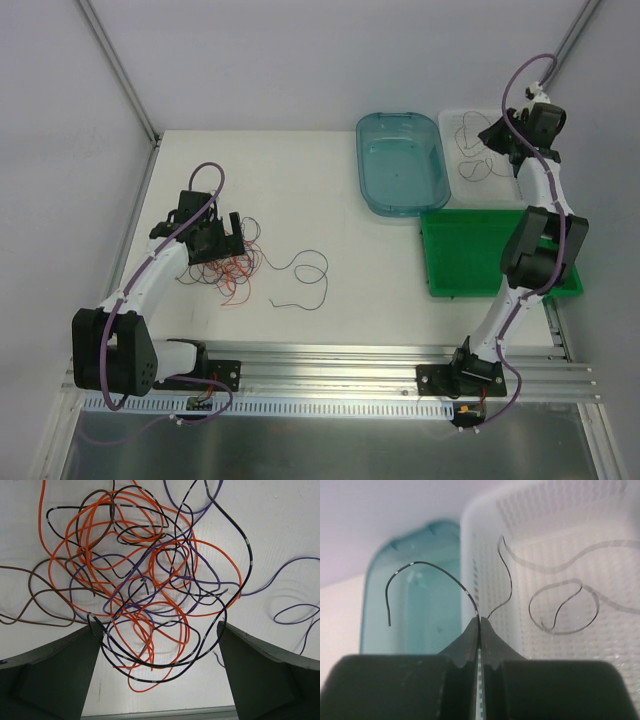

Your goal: Untangle the cables

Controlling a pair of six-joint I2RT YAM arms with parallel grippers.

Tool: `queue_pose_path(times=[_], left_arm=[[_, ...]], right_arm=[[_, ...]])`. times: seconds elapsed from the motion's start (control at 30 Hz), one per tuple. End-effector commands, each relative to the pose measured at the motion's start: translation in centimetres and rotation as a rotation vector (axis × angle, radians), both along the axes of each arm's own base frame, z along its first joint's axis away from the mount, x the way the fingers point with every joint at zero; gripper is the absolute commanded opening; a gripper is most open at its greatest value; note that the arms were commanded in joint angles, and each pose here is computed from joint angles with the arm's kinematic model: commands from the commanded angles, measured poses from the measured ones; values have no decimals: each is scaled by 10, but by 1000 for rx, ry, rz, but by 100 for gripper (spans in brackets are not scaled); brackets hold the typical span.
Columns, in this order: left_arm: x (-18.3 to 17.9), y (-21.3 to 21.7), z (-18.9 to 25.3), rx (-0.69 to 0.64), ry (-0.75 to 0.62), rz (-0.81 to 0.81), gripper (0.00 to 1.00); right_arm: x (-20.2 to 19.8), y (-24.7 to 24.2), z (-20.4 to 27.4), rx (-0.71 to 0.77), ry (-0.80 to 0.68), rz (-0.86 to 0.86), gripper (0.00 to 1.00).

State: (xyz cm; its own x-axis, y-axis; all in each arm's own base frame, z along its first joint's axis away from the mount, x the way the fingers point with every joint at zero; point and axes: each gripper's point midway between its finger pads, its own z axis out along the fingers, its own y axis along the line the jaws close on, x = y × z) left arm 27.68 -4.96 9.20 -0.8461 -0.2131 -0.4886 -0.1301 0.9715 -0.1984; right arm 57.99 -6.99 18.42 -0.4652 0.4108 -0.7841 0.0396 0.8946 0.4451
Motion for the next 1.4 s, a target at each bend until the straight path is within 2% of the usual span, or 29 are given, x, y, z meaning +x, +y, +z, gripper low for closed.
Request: queue_pose_path(times=[0.0, 0.13, 0.2, 0.23, 0.3, 0.33, 0.37, 0.53, 0.63, 0.73, 0.87, 0.97, 1.0, 1.07, 1.1, 1.3, 1.37], left_arm=[[2, -3, 5, -13, -22, -21, 99], [1, -3, 6, -14, -25, -21, 99], [1, -3, 6, -14, -25, -19, 99], [1, -3, 5, -13, -23, -21, 99], [1, -3, 6, -14, -25, -19, 99], [1, -3, 6, -16, -25, -19, 99], [1, -3, 6, -15, -25, -19, 99], [1, -6, 9, -29, -31, -25, 99], [1, -6, 12, -33, -41, -24, 99], [1, -6, 15, -36, -50, -20, 99], [0, -6, 14, -40, -48, -10, 99], [0, -7, 13, -46, -40, -3, 99], [0, -7, 12, -46, -33, -2, 99], [0, -7, 11, -49, -31, 0, 99], [0, -8, 12, -51, -34, 1, 99], [0, -5, 12, -39, -33, 16, 99], [0, -2, 9, -25, -28, 23, 99]], right_arm=[[-2, -22, 107, -81, -242, -102, 1], [-3, -60, 75, -116, -138, -250, 1], [-4, -71, 51, -101, -57, -296, 6], [-2, -78, 36, -93, -23, -312, 15], [-8, -85, 16, -83, 46, -343, 27], [-10, -88, 6, -84, 77, -358, 38], [-13, -91, 2, -90, 96, -377, 41], [-37, -84, 18, -101, 95, -388, 56], [-58, -58, 46, -98, 53, -341, 60], [-81, -10, 62, -100, 44, -245, 65], [-124, 72, 52, -100, 101, -74, 67], [-163, 149, 38, -108, 125, 104, 68], [-179, 190, 30, -117, 135, 210, 68], [-207, 231, 14, -113, 170, 341, 68], [-227, 267, 8, -117, 177, 445, 69], [-305, 379, -37, -208, 248, 826, 69], [-314, 403, -58, -261, 260, 907, 69]])
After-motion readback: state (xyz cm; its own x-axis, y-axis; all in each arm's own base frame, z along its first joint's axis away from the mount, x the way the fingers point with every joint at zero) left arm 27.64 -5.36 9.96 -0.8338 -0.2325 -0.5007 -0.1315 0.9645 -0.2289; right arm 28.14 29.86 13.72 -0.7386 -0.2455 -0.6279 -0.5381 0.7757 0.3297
